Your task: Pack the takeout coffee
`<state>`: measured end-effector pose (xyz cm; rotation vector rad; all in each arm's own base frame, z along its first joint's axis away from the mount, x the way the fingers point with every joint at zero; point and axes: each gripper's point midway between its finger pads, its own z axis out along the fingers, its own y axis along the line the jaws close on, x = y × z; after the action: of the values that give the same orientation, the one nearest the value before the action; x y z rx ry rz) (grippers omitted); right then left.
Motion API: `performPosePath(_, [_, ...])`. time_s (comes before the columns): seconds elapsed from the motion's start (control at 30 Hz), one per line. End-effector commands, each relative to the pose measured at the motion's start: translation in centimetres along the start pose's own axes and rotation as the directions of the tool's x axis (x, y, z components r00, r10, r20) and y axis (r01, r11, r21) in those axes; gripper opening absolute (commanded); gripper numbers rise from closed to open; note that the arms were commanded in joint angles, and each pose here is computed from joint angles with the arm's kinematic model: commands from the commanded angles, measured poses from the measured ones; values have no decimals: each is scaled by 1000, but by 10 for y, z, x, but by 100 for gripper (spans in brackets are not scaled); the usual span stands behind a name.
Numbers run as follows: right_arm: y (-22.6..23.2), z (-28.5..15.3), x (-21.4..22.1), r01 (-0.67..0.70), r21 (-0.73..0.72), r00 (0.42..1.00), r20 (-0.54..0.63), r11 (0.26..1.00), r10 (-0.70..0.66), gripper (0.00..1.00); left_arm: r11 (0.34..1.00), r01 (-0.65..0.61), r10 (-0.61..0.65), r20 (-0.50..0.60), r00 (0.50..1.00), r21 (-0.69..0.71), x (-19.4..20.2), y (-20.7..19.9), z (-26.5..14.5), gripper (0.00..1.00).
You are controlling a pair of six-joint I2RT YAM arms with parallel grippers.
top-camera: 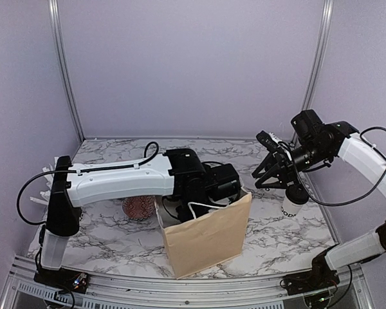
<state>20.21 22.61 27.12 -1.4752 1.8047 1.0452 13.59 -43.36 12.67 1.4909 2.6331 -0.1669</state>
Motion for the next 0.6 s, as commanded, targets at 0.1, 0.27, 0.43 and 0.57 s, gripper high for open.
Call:
performPosePath(0.1, [1, -7, -13, 34, 7, 999, 36, 999, -34, 47, 999, 31, -32, 311, 950, 8, -34, 5, -115, 58])
performPosePath(0.27, [4, -8, -19, 30, -12, 998, 58, 999, -29, 47, 1000, 23, -27, 450, 893, 13, -49, 6, -164, 59])
performPosePath(0.43, [6, -10, -22, 32, -14, 997, 66, 999, -31, 47, 1000, 17, -26, 504, 863, 21, -51, 7, -180, 60])
performPosePath(0.57, [10, -12, -25, 35, -22, 996, 83, 999, -33, 47, 999, 32, -35, 466, 884, 13, -46, 8, -158, 59])
